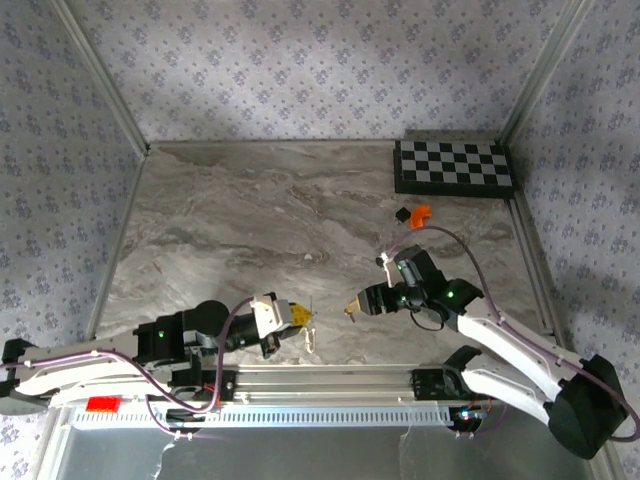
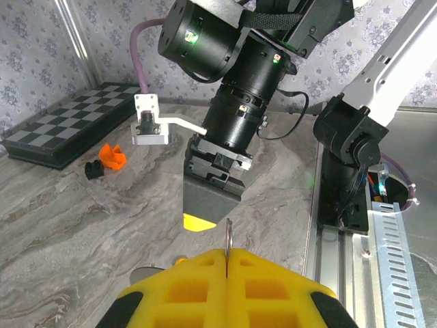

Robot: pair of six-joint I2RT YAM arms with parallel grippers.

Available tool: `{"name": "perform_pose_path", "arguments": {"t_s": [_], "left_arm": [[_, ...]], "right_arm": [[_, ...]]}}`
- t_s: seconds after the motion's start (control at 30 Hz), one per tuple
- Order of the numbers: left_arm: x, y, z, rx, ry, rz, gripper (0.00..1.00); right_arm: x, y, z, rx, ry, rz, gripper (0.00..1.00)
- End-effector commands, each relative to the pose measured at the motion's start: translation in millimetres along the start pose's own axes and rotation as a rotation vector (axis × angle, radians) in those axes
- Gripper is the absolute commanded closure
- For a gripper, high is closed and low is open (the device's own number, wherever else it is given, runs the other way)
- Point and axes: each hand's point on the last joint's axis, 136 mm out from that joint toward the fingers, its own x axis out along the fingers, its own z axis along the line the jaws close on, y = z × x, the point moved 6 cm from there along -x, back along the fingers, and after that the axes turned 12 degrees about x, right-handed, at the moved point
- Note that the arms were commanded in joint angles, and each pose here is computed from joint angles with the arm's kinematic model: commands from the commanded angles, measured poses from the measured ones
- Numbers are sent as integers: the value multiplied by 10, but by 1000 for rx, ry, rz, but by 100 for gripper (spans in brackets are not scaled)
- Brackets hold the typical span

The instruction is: Put the keys on the keyring

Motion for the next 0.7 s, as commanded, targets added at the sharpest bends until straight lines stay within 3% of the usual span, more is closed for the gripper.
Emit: {"name": "perform_pose_path", "arguments": {"t_s": [0.0, 0.67], "left_arm": [[-42, -80, 66, -34, -38, -57, 100], [-65, 32, 91, -52, -47, -65, 100]], "right_arm": [[100, 16, 0, 30, -24, 26, 29], [664, 130, 1, 61, -27, 150, 48]]}}
